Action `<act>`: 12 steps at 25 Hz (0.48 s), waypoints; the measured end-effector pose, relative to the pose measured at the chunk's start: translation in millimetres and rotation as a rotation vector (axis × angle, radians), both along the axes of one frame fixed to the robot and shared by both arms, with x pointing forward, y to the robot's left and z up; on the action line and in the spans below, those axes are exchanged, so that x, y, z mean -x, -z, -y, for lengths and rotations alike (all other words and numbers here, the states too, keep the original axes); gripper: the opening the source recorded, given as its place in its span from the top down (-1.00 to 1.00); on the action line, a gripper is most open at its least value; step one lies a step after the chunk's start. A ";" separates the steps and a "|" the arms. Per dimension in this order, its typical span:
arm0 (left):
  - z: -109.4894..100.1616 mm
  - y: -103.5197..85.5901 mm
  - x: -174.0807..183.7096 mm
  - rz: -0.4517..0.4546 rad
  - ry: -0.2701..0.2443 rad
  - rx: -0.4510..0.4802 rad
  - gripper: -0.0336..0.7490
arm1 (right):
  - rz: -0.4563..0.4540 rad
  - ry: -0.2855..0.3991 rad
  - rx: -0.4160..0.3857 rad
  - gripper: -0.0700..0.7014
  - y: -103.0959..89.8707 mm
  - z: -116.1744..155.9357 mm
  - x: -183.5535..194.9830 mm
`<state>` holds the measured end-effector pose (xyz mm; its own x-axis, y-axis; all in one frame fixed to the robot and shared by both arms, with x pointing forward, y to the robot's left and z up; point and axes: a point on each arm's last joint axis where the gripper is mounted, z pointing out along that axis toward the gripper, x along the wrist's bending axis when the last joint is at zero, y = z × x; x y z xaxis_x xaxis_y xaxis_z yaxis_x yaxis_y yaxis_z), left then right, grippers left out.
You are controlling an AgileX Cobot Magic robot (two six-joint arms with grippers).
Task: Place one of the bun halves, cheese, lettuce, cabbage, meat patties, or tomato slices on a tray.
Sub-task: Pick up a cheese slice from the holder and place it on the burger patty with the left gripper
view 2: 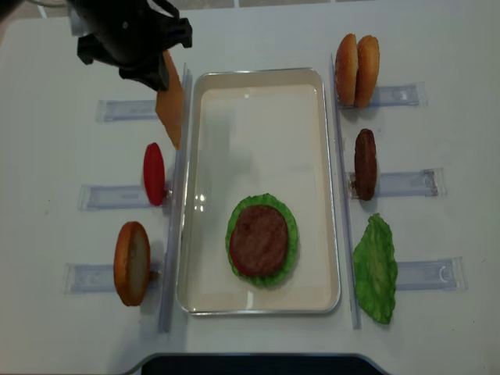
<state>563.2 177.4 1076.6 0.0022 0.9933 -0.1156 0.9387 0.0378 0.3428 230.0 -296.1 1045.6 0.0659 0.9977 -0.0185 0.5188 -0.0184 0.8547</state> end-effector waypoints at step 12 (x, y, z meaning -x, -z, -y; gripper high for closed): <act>23.4 16.2 40.2 -0.015 0.084 0.165 0.84 | 0.000 0.000 0.000 -0.57 0.0 0.0 0.0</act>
